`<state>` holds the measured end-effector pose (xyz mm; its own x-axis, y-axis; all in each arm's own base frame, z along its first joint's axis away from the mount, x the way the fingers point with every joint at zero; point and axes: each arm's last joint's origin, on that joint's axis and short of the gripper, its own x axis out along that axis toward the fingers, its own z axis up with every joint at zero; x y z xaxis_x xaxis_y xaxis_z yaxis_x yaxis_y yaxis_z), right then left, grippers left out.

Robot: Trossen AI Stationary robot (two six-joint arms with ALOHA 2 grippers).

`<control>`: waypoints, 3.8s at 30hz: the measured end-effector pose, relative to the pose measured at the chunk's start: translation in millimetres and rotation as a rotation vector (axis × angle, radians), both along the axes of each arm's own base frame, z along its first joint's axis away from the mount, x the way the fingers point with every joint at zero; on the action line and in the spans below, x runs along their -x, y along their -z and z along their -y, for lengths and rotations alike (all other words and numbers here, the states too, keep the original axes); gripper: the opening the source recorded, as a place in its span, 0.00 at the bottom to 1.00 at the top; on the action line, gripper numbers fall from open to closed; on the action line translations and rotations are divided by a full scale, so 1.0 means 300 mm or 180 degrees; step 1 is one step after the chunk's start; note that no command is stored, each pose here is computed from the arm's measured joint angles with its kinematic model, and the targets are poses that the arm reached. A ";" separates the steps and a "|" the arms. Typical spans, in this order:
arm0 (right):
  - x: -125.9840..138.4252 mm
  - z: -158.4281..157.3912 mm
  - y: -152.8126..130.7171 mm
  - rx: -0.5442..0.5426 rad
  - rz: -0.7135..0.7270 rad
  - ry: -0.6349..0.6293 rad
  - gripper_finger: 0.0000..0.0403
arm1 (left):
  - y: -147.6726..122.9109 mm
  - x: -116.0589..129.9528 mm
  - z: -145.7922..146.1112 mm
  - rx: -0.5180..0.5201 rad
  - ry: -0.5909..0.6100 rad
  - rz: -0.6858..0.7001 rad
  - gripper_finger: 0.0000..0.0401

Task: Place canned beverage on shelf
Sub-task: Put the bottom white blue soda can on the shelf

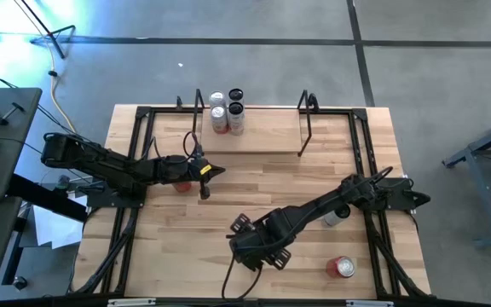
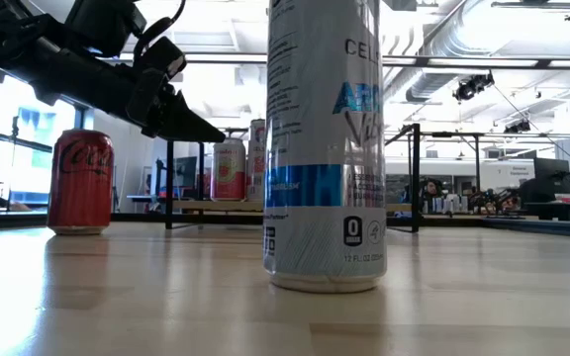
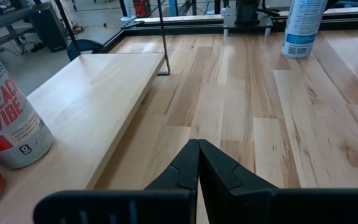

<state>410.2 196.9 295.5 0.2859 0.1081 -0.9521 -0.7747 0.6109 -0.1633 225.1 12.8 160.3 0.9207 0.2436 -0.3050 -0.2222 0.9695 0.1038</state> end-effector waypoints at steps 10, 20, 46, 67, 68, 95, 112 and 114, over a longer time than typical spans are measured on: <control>-0.027 0.027 0.036 -0.0063 -0.0139 0.0072 0.77 | 0.000 0.000 0.000 0.0000 0.0000 -0.0005 0.00; -0.053 0.041 0.084 -0.0212 -0.0330 0.0368 0.68 | 0.003 0.001 0.000 0.0001 0.0000 -0.0035 0.00; 0.047 0.625 -0.237 -0.0056 0.0036 0.2455 0.61 | 0.005 0.001 0.013 0.0030 0.0045 -0.0046 0.00; 0.223 1.439 -0.218 -0.0305 0.0371 0.3161 0.61 | -0.012 -0.005 0.023 0.0006 0.0115 0.0131 0.00; 0.220 1.448 -0.212 -0.0304 0.0389 0.3130 0.61 | -0.014 -0.005 0.023 0.0006 0.0115 0.0143 0.00; 0.145 1.516 -0.078 -0.0271 0.0274 0.2857 0.61 | -0.018 -0.006 0.023 0.0104 0.0084 0.0213 0.00; 0.104 1.495 -0.077 0.0016 0.0406 0.2858 0.74 | -0.018 -0.006 0.023 0.0106 0.0085 0.0211 0.00; 0.104 1.495 -0.076 0.0016 0.0403 0.2859 0.74 | -0.018 -0.006 0.023 0.0106 0.0085 0.0210 0.00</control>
<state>378.8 -251.7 318.4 0.3632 -0.2103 -0.9077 0.0169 0.9755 -0.2193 227.0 5.9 165.6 0.9451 0.2094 -0.2510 -0.2014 0.9778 0.0574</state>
